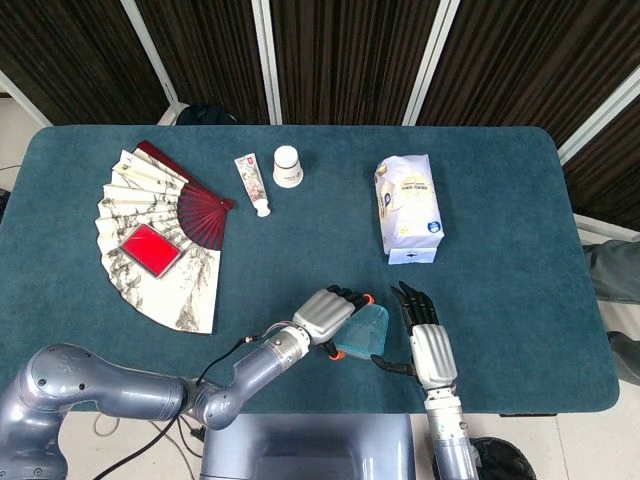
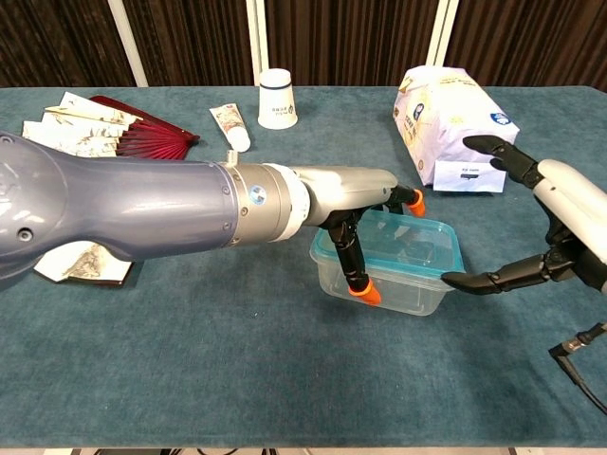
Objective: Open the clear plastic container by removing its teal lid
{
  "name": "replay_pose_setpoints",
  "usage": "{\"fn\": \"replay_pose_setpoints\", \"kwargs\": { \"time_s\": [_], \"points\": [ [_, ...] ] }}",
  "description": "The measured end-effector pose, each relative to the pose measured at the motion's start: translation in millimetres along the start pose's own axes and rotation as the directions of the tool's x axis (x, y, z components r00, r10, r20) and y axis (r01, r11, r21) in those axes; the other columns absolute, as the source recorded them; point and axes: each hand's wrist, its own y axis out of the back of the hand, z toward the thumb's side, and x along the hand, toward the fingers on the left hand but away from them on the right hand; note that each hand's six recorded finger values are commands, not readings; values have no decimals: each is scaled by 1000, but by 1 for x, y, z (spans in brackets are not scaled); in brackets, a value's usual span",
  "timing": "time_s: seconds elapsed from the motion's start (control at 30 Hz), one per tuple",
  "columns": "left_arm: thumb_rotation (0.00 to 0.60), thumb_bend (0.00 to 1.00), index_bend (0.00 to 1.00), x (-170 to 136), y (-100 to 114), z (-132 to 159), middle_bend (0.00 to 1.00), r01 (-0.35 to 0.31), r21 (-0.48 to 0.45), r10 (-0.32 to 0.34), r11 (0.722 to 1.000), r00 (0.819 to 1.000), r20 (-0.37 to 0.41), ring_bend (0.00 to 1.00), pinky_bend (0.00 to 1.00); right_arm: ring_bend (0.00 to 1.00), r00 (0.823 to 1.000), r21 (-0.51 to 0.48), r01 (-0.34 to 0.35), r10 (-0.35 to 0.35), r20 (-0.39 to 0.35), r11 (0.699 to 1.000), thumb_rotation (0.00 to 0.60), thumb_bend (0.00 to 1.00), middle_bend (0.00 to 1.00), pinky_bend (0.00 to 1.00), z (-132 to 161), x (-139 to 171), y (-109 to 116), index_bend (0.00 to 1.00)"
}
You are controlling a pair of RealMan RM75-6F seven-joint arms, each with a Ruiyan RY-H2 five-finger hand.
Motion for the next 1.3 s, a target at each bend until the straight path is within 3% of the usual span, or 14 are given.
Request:
{"fn": "replay_pose_setpoints", "kwargs": {
  "time_s": [0.3, 0.93, 1.3],
  "points": [
    [600, 45, 75, -1, 2, -2, 172, 5, 2, -5, 1000, 1000, -3, 171, 329, 0, 1000, -2, -3, 3, -1, 1000, 600, 225, 0, 0, 3, 0, -1, 0],
    [600, 44, 70, -3, 2, 0, 167, 10, 21, -10, 1000, 1000, 2, 171, 329, 0, 1000, -27, 11, -11, 16, 1000, 600, 226, 0, 0, 6, -6, 0, 0],
    [600, 44, 70, -3, 3, -1, 166, 0, 40, 0, 999, 1000, 0, 170, 329, 0, 998, -81, 28, -23, 62, 996, 600, 225, 0, 0, 7, -10, 4, 0]
  ]
}}
